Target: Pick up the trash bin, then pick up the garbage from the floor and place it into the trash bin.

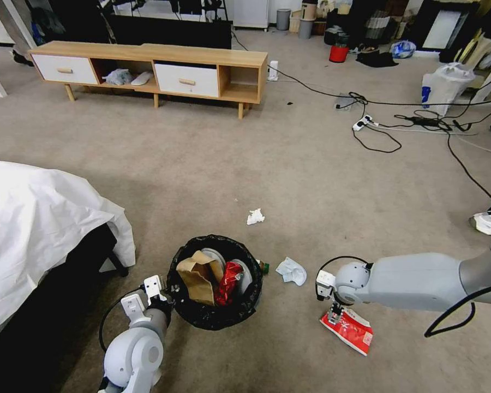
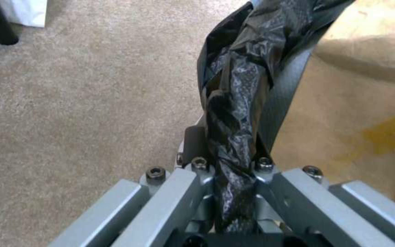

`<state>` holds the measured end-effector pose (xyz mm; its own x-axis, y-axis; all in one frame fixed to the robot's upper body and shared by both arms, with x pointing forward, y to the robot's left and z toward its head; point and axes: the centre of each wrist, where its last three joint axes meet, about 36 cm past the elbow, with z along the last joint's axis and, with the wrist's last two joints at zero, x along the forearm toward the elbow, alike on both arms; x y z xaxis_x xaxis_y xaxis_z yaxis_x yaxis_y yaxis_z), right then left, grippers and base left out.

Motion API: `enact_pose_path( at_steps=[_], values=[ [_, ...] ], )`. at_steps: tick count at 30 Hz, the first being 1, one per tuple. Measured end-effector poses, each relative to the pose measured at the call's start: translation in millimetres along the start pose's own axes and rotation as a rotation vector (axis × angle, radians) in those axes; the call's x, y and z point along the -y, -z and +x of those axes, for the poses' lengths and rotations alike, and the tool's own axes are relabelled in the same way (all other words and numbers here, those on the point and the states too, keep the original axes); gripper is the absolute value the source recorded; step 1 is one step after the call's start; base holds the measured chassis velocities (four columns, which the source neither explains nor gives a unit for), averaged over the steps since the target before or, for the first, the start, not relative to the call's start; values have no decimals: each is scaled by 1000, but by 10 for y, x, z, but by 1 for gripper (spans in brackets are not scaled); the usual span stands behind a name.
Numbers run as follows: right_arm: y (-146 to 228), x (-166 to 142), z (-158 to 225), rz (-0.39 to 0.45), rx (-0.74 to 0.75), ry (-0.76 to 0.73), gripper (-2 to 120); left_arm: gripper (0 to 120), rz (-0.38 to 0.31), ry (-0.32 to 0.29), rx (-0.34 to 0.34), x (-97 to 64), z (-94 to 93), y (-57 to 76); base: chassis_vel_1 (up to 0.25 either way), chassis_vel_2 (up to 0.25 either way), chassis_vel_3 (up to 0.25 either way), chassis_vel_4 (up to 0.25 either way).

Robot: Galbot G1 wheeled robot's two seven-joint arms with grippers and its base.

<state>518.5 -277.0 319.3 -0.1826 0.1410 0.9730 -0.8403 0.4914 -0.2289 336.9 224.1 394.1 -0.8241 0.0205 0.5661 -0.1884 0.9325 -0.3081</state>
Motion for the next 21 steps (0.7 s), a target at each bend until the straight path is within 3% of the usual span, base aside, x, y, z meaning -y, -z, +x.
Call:
enact_pose_path(
  at_steps=[21],
  values=[
    [-16,-15,-30,13,4,1,96,2,4,0,0,7,12,-7,0,0,0,0]
  ],
)
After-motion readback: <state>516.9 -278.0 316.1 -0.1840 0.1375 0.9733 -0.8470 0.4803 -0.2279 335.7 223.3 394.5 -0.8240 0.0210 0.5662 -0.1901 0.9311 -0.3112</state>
